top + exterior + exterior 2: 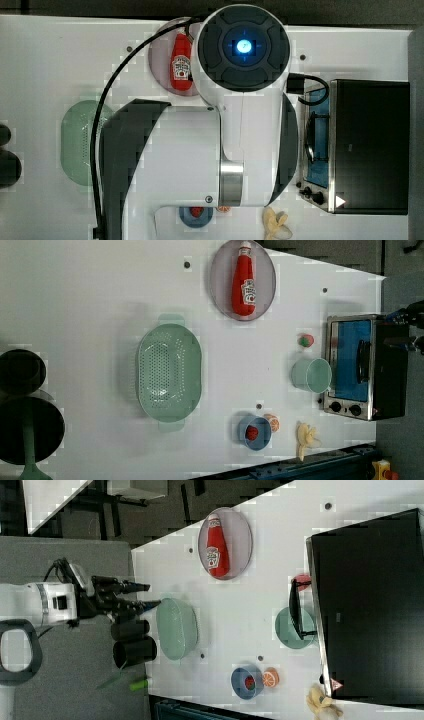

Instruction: Drag strainer left to right.

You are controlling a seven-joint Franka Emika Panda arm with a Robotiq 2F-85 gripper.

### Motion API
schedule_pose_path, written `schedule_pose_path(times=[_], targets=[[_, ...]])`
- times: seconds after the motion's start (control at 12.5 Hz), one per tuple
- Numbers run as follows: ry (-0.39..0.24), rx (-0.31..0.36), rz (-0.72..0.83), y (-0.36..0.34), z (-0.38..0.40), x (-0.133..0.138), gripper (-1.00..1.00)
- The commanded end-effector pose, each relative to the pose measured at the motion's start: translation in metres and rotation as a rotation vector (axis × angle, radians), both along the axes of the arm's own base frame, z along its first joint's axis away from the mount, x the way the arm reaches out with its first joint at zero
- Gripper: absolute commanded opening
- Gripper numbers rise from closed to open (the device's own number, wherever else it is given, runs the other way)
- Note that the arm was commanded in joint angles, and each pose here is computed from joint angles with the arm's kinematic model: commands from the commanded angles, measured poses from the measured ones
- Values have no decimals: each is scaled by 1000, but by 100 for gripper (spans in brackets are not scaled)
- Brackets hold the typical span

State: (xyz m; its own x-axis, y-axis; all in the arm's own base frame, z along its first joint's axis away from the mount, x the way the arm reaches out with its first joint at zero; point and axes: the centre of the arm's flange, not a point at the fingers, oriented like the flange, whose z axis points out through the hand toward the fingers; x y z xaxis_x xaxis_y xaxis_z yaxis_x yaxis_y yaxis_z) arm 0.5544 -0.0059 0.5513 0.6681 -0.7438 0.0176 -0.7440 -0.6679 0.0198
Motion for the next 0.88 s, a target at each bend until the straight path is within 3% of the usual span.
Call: schedule_pose_path(times=[0.08,0.24,0.56,0.88], targets=[[-35,-3,-98,-24,96,-113,58],[-28,-14,-59,-3,92,-110,99],[-5,-59,31,86,67,-96,100],[16,-90,-26,190,14,-85,100]])
